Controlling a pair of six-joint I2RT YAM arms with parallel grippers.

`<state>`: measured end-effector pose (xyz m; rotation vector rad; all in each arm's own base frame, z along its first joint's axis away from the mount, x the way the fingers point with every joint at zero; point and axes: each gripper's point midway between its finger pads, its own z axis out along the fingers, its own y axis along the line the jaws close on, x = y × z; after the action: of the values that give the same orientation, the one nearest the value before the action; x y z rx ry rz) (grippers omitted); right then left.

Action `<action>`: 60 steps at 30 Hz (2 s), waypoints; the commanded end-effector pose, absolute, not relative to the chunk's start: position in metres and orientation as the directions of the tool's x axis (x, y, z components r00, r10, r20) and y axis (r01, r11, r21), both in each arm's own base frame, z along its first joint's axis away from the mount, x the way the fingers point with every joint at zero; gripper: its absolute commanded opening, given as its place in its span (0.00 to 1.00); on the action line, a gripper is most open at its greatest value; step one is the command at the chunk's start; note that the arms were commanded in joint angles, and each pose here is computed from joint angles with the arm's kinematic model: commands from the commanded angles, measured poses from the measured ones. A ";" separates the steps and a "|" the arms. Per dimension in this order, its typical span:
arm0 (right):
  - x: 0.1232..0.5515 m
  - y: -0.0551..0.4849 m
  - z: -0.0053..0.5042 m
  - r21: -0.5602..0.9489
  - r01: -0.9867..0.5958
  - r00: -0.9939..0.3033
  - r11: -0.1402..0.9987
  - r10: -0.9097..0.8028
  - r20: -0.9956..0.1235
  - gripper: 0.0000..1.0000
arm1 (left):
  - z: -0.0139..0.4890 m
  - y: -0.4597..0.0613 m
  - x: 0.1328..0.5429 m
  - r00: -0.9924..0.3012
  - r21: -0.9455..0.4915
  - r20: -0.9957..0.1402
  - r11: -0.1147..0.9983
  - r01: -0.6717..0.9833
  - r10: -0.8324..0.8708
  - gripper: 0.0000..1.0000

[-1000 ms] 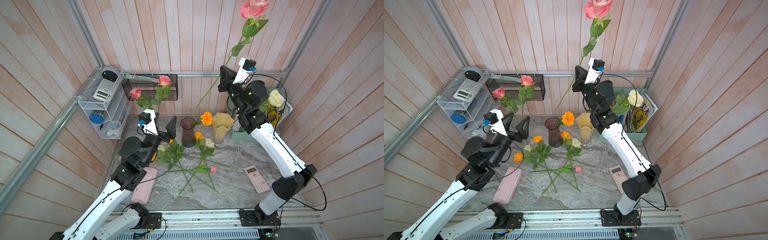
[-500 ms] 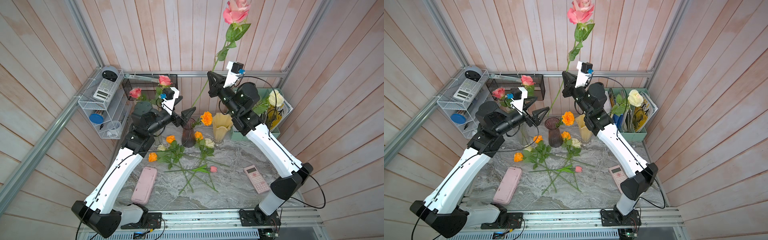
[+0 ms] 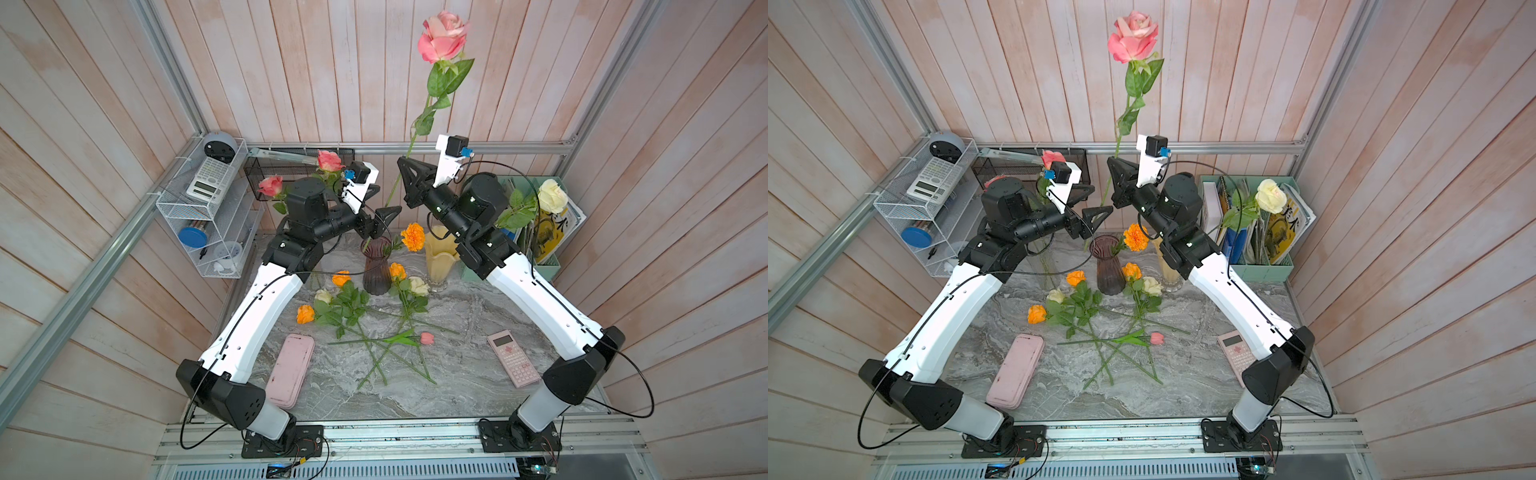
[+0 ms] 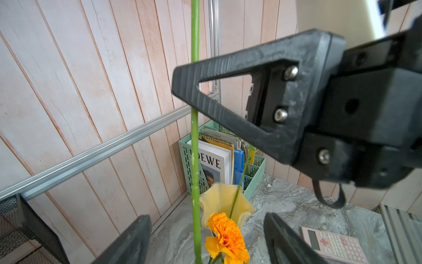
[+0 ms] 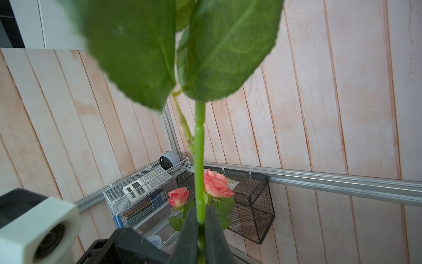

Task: Arrange the flowers in different vases according to their colors
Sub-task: Pick up the flower at the center of the board, then insert the flower into the vase.

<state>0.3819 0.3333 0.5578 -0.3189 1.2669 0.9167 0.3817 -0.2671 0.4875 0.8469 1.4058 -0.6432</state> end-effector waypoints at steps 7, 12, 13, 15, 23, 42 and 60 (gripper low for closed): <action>0.352 0.330 0.565 0.256 -0.766 0.022 0.590 0.421 -0.907 0.00 | 0.491 -0.272 0.396 0.089 0.151 -0.986 0.557 0.816 0.138 0.22; 0.346 0.326 0.567 0.248 -0.769 0.027 0.589 0.418 -0.908 0.00 | 0.491 -0.272 0.395 0.085 0.148 -0.987 0.552 0.820 0.139 0.00; 0.345 0.326 0.568 0.245 -0.771 0.028 0.588 0.416 -0.909 0.00 | 0.492 -0.272 0.393 0.085 0.147 -0.987 0.547 0.824 0.137 0.00; 0.343 0.325 0.569 0.243 -0.776 0.031 0.582 0.421 -0.907 0.00 | 0.495 -0.273 0.389 0.082 0.141 -0.988 0.533 0.834 0.133 0.00; 0.332 0.327 0.561 0.199 -0.801 0.032 0.565 0.373 -0.927 0.66 | 0.507 -0.254 0.387 0.107 0.163 -0.986 0.603 0.781 0.129 0.00; 0.303 0.258 0.468 0.204 -0.719 -0.060 0.664 0.234 -0.970 0.89 | 0.566 -0.060 0.414 0.418 0.209 -0.902 0.956 0.205 0.107 0.00; 0.318 0.245 0.428 0.188 -0.675 -0.101 0.714 0.162 -0.982 0.89 | 0.466 -0.030 0.454 0.409 0.080 -0.912 0.986 0.147 0.013 0.00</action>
<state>0.3137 0.2427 0.4353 -0.4192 1.5100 0.7479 0.4544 -0.0347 0.4638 0.1961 1.2066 -0.0673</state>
